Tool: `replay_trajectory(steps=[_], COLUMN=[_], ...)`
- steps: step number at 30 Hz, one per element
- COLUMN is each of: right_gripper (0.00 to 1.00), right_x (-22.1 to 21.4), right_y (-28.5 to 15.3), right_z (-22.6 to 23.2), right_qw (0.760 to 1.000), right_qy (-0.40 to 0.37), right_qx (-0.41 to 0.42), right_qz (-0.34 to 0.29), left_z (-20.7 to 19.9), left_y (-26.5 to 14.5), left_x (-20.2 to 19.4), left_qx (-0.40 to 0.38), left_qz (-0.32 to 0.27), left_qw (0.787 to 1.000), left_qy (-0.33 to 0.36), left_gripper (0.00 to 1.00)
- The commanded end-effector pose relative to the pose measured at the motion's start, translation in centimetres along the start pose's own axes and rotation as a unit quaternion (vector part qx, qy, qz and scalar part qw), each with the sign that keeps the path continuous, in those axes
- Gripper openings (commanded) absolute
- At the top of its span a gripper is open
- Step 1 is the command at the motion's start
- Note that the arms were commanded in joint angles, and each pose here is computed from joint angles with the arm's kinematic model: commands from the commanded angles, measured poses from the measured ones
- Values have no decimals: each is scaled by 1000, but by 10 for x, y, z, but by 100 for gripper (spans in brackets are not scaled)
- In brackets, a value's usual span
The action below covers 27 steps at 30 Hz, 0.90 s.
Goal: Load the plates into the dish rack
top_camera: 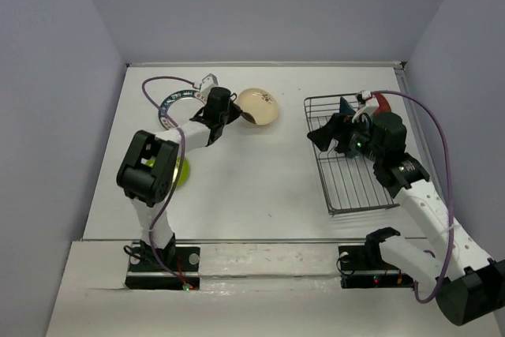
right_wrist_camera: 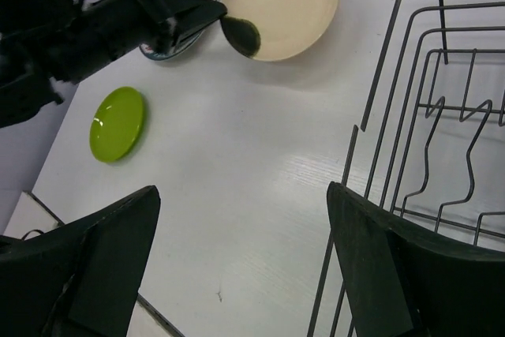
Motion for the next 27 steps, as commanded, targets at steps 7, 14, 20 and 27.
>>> replay_trajectory(steps=[7, 14, 20, 27], right_gripper=[94, 91, 82, 12], right_x=[42, 42, 37, 33], right_y=[22, 18, 22, 18], right_z=[16, 21, 29, 33], right_qw=[1000, 999, 997, 995], right_qy=[-5, 15, 28, 35], right_qx=[20, 33, 76, 94], right_qz=[-11, -22, -6, -9], left_z=[-87, -92, -98, -102], left_y=[-173, -221, -234, -242], left_x=[-8, -10, -14, -18], left_qx=[-280, -348, -380, -401], left_qz=[-25, -10, 6, 14], left_qw=[960, 937, 925, 916], left_qy=[2, 1, 12, 22], left_gripper=[6, 6, 6, 6])
Point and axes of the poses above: each gripper's point midway between its finger pads, its own y axis out along the fingers, its own z axis along the line the jaws close on, x = y × z, the point moved 6 cm from there along -y, back along the fingers, and after that the axes turned 1 degree about -y, right-handed, at the moved point
